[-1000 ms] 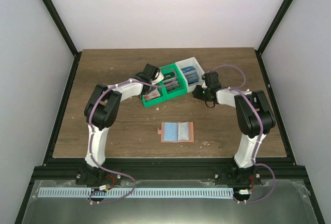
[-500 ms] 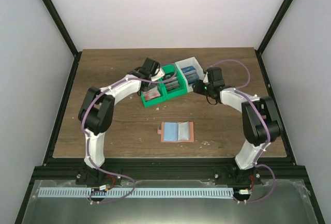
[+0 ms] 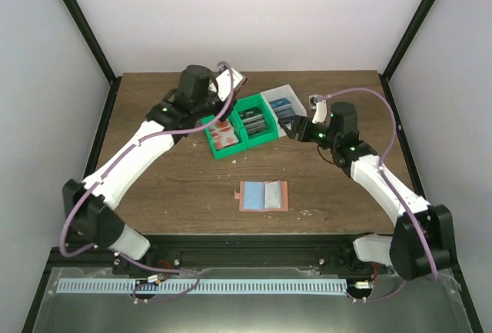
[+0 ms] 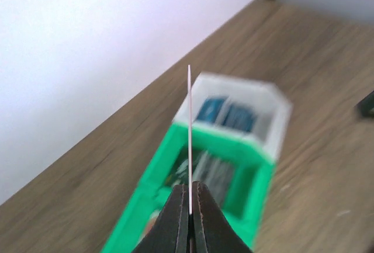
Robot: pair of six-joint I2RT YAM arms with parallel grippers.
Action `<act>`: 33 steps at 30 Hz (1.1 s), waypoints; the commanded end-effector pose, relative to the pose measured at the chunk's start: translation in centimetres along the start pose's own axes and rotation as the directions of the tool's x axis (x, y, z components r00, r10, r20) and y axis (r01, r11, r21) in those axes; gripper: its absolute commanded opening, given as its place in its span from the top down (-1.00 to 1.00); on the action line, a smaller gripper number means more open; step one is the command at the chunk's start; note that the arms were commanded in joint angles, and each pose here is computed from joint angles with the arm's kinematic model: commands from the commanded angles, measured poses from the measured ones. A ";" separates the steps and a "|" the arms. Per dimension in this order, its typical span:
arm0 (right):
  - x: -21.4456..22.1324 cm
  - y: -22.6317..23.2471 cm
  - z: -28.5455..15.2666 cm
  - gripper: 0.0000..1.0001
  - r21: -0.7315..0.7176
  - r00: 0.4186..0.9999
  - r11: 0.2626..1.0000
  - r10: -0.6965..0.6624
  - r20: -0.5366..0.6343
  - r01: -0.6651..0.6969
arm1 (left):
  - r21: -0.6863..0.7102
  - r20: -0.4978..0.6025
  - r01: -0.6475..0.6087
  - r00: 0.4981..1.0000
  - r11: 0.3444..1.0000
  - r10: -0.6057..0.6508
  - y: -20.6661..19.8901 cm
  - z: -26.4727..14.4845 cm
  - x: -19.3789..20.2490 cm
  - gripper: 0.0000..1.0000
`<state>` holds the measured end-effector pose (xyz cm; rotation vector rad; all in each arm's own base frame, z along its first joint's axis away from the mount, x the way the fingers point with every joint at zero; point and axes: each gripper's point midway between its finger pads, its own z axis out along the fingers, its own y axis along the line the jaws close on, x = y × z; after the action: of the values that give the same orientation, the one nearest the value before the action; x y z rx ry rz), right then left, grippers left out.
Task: Put the credit cards into the card holder
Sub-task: Pick up the credit card from the storage box.
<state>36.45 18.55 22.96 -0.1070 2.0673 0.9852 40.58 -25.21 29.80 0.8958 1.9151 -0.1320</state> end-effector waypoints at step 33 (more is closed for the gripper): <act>3.6 15.3 -10.0 0.85 -0.656 0.992 0.749 0.019 -0.122 -0.095 | 0.874 -0.291 0.484 0.575 0.031 -0.765 -17.7 -12.1 -5.0 1.00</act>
<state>22.45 23.07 33.59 -0.4852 1.7140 1.6994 22.41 -35.65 33.98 0.4283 1.7810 -2.0009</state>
